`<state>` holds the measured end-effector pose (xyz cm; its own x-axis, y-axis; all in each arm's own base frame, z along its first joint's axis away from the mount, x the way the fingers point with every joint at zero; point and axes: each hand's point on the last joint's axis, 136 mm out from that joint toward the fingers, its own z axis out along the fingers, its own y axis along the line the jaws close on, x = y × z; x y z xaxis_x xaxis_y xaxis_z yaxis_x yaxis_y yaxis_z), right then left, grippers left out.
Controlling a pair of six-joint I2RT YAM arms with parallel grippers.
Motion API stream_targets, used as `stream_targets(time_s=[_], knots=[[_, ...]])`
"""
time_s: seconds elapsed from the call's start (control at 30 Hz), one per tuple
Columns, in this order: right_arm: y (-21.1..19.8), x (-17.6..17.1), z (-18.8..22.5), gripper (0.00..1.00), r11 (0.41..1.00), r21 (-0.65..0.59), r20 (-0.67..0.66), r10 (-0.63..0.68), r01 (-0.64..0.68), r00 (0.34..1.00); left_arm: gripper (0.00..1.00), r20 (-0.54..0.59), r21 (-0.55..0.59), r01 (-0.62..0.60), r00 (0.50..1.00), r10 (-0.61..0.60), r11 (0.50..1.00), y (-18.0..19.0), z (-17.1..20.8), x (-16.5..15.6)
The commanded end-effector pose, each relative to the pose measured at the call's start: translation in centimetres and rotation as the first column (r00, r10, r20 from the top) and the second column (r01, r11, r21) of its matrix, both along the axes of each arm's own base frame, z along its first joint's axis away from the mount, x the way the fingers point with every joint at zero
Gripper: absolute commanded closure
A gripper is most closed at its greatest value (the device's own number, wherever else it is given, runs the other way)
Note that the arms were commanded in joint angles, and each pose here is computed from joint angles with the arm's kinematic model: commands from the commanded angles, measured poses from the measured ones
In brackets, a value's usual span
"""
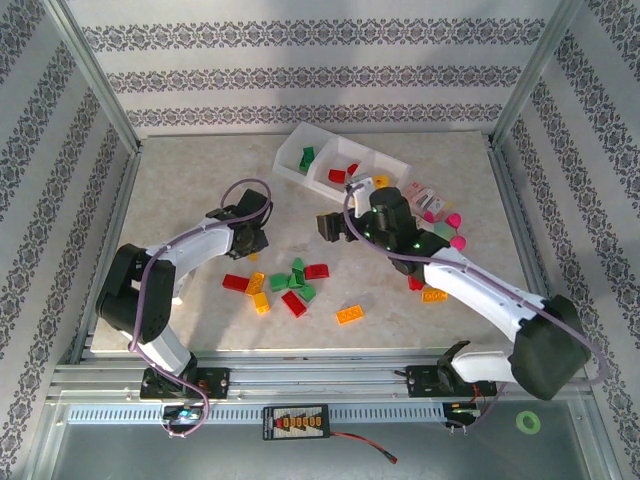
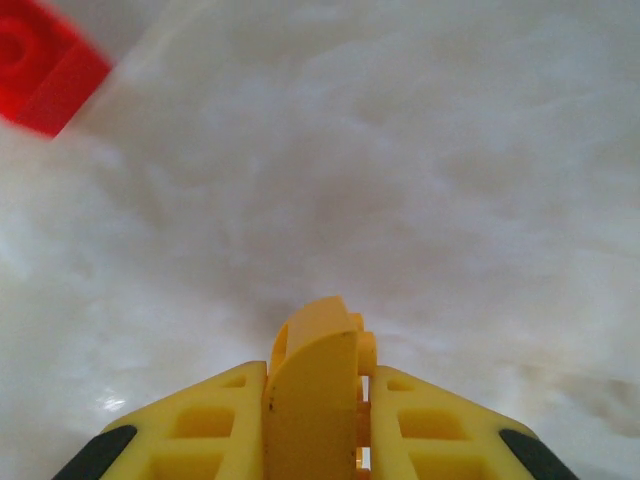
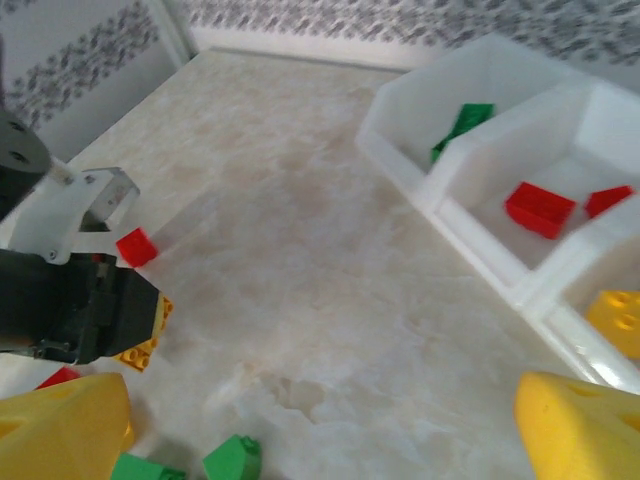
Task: Sort the legos into containers by color
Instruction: Pick up the lego from the middle-left of the table, then place the lego in the container.
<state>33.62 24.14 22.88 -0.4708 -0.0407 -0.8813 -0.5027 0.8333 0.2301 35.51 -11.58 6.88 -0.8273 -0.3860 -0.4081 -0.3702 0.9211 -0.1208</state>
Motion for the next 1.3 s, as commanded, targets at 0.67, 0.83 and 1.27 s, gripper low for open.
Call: stream_targets(time_s=[0.67, 0.83, 1.27], knots=[[-13.8, -2.4, 0.5, 0.02, 0.91, 0.085, 0.015, -0.41, 0.407, 0.912, 0.86, 0.71, -0.34, 0.622, 0.662, -0.241, 0.706, -25.4, 11.2, 15.9], [-13.9, -2.5, 0.1, 0.02, 0.907, 0.086, 0.005, -0.414, 0.413, 0.91, 0.86, 0.749, -0.327, 0.632, 0.627, -0.215, 0.703, -27.1, 11.6, 18.1], [-14.5, -2.9, -0.7, 0.02, 0.898, 0.095, -0.015, -0.43, 0.429, 0.903, 0.8, 0.674, -0.161, 0.628, 0.633, -0.38, 0.761, -29.6, 7.4, 21.5]])
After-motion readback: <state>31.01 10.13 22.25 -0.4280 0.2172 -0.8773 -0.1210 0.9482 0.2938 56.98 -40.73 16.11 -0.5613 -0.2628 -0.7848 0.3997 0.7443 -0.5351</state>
